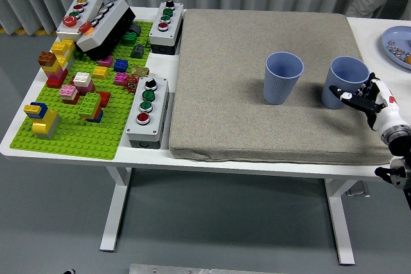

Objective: Pick cup pour cup place

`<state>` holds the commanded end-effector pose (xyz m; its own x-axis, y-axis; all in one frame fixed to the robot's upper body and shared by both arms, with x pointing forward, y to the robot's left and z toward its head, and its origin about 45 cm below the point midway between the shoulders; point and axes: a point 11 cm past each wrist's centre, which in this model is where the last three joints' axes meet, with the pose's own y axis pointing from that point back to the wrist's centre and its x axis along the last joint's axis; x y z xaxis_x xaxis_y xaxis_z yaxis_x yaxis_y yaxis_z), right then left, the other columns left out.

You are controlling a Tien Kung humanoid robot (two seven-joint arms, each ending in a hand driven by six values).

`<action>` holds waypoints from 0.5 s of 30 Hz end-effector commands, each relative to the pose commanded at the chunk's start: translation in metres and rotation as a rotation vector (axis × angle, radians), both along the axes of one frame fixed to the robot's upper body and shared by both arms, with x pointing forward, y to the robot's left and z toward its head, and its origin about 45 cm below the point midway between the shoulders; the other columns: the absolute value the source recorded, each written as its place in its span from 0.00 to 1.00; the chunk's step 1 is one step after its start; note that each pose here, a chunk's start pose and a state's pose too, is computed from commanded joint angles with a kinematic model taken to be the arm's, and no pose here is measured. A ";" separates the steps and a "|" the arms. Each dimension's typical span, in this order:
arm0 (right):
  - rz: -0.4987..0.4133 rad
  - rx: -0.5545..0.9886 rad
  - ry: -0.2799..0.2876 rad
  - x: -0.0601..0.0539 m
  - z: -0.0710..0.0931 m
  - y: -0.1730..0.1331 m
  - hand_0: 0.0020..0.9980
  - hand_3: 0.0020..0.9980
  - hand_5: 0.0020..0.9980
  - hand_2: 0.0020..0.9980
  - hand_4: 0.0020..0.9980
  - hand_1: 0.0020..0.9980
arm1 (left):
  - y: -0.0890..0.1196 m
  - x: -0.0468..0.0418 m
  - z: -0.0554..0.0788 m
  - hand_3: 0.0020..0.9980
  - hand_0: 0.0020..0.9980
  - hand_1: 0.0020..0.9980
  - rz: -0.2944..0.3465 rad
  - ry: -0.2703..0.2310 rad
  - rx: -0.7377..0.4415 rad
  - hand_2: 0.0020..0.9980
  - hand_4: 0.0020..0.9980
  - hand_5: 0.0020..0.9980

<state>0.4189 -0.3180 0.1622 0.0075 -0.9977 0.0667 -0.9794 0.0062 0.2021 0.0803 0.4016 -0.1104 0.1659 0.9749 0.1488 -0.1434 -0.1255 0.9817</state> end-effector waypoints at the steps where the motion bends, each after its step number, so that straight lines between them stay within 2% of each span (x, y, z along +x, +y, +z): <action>1: -0.001 0.000 0.000 0.000 0.000 0.000 1.00 1.00 0.31 1.00 0.88 0.97 | 0.000 0.0001 0.000 0.75 0.82 0.78 0.000 0.000 0.000 0.83 0.56 1.00; 15: 0.006 0.008 -0.004 0.004 0.002 0.005 1.00 1.00 0.31 1.00 0.87 0.97 | 0.000 0.0006 0.000 0.75 0.82 0.78 -0.002 0.000 0.000 0.83 0.56 1.00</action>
<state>0.4224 -0.3128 0.1640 0.0132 -0.9982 0.0586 -0.9801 -0.0013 0.1985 0.0809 0.4021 -0.1101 0.1675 0.9745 0.1491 -0.1437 -0.1255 0.9816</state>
